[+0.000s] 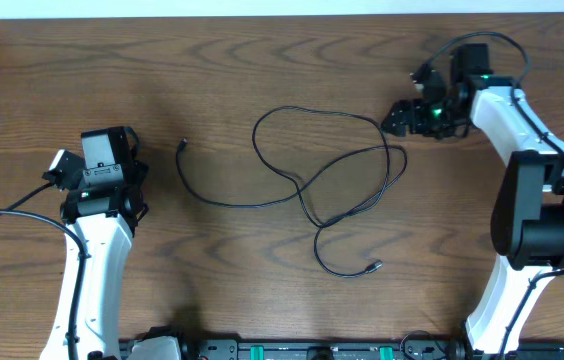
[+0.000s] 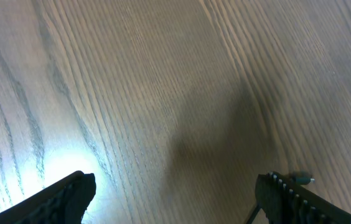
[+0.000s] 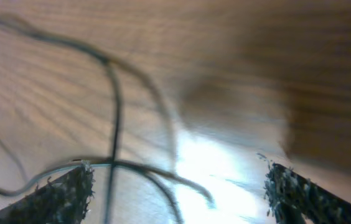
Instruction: Untangle cables
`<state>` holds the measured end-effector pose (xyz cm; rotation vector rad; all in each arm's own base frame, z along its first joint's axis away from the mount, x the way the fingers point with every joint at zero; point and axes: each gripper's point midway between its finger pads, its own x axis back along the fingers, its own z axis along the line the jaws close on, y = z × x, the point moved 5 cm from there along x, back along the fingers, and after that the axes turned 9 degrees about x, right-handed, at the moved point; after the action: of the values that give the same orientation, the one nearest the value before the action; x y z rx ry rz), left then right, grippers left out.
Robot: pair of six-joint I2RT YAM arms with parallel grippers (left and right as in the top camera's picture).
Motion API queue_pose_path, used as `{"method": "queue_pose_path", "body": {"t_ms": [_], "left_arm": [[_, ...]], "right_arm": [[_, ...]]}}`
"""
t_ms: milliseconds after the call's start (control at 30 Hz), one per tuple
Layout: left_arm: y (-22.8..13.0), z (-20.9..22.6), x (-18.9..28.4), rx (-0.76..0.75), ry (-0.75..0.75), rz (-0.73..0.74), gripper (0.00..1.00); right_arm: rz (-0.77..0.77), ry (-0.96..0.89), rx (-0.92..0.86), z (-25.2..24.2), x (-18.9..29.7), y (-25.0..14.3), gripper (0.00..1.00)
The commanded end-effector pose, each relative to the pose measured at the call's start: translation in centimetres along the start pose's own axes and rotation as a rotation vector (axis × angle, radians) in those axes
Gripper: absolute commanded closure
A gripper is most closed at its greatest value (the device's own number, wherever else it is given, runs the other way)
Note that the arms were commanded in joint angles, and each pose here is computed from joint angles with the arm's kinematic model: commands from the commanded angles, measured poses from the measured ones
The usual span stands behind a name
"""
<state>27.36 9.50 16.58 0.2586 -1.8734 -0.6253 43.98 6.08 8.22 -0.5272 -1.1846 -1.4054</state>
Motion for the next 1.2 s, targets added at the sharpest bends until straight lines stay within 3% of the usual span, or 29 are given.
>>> {"method": "queue_pose_path", "body": {"t_ms": [0, 533, 767, 967, 1167], "left_arm": [[0.2, 0.1, 0.1, 0.01, 0.003, -0.007, 0.13], [0.2, 0.1, 0.1, 0.01, 0.003, -0.008, 0.13], [0.2, 0.1, 0.1, 0.01, 0.004, -0.008, 0.13], [0.2, 0.1, 0.1, 0.01, 0.003, -0.008, 0.13], [0.2, 0.1, 0.1, 0.01, 0.003, -0.007, 0.13]], "right_arm": [[0.019, -0.046, 0.059, 1.9, 0.3, 0.4, 0.19], [0.034, -0.072, 0.22, 10.9, 5.0, -0.3, 0.18], [0.087, -0.061, 0.096, 13.3, 4.0, -1.4, 0.09], [0.183, -0.397, -0.18, 11.9, 4.3, -4.5, 0.09], [0.199, -0.487, -0.138, 13.0, 3.6, -5.6, 0.02]]}}
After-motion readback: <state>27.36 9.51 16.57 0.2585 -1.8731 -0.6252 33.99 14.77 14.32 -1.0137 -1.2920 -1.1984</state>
